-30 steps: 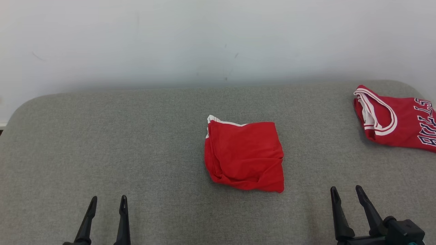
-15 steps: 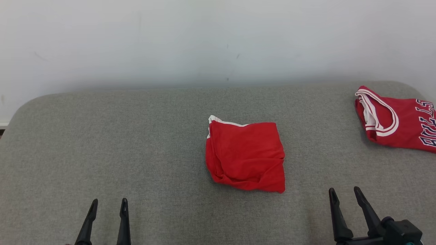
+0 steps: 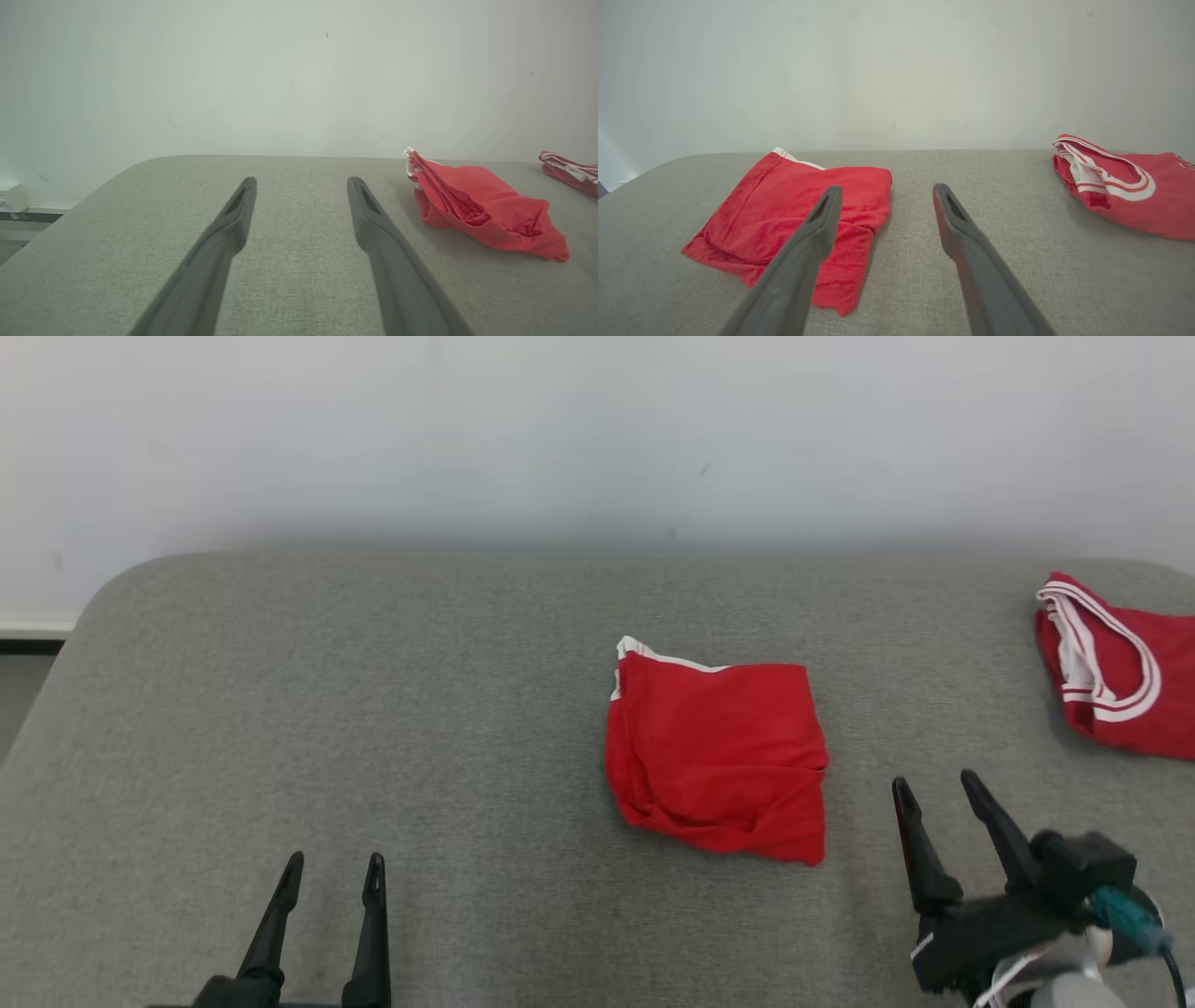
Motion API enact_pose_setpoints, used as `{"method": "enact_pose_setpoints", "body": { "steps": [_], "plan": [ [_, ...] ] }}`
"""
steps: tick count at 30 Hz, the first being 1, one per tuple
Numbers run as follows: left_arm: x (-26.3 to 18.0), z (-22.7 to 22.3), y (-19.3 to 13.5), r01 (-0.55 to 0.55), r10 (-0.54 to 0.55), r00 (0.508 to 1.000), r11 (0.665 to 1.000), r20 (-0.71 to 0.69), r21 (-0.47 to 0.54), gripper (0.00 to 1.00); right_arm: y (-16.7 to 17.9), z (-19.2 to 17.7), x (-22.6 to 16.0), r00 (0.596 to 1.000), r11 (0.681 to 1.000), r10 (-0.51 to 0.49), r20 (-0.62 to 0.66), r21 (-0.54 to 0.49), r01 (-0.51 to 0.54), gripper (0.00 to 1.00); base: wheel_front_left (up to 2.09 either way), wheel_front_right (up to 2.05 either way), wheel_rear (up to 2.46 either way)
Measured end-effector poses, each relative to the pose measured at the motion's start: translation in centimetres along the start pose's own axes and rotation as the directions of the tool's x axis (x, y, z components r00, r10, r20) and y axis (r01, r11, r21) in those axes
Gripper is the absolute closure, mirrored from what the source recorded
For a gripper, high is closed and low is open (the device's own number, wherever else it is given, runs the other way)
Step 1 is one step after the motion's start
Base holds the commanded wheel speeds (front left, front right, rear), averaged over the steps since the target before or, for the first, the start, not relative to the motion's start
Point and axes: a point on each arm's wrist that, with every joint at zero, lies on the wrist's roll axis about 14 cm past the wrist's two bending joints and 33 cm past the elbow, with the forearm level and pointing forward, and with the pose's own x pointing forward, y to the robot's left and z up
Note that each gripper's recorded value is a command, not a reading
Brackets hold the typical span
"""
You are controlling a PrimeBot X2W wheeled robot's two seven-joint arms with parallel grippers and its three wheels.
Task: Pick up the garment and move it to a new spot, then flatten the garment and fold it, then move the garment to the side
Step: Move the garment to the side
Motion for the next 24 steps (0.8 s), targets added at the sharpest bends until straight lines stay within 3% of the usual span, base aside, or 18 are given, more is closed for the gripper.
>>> {"method": "enact_pose_setpoints", "body": {
  "steps": [10,24],
  "plan": [
    [0.4,-0.1,0.6,-0.019,0.019,1.0,1.0,-0.005,-0.005,0.0,0.9,-2.7,6.6,0.981,0.998,0.051,-0.188,-0.01,-0.054,0.0,0.0,0.0,0.0],
    [1.1,-1.5,2.3,-0.069,0.068,0.997,0.998,-0.048,-0.012,0.0,1.9,-10.4,10.2,0.886,0.998,0.067,-0.458,0.034,-0.058,0.0,0.0,0.0,0.0]
  ]
}}
